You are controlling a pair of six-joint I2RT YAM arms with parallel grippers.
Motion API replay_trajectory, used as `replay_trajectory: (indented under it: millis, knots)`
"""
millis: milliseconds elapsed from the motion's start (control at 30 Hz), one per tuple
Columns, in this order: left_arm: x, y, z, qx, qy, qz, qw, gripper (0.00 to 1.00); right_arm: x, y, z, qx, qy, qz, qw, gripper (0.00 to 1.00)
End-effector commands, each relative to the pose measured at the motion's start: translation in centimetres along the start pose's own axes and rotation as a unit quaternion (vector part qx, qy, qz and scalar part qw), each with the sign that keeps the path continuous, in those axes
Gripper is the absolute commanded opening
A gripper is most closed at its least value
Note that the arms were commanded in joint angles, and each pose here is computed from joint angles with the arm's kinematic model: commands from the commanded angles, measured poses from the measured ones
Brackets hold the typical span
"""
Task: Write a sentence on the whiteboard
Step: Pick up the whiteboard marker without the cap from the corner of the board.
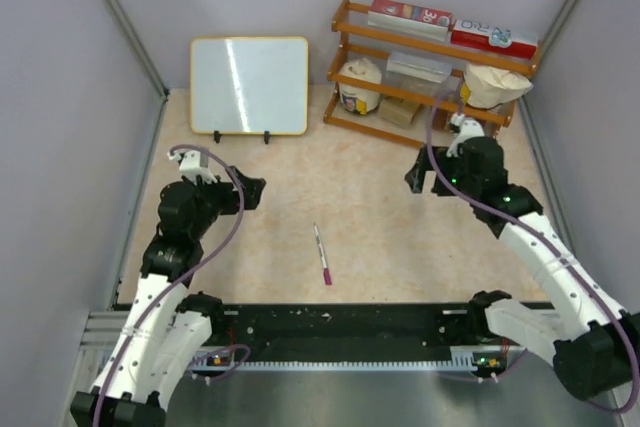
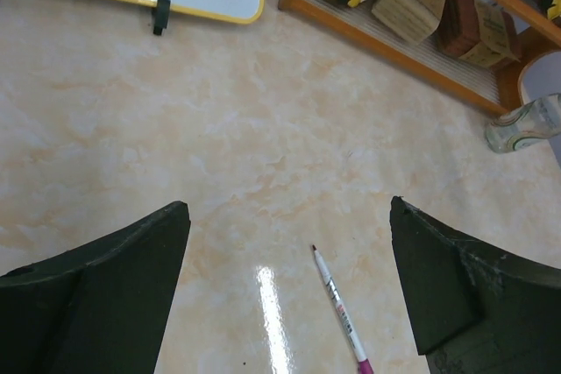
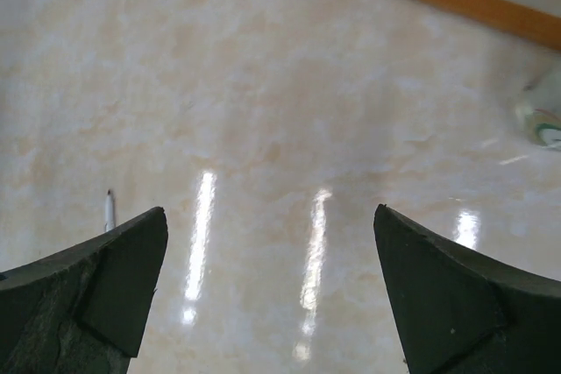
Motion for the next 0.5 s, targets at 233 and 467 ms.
replay_trajectory:
  millis: [233,467]
  knots:
    - [0.4,0.5,-0.3,0.104,0.082,0.002,0.991,0.99,-2.9,12.8,-2.9,0.051,0.07,0.191,0.978,0.99]
    - [0.7,0.0,0.4,0.113,0.087,0.012,0.99,0.99,-9.2,20.9,-4.4,0.124,0.138,0.232,0.955,0.96]
Point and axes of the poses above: each gripper's point midway between its finger pads, its own z axis back along the fingers, its own y axis along the line the jaws close on, x = y × z, the point moved 10 cm from there along z, back along the fingers, and after that the axes turned 15 degrees about z, right-handed, at the moved point
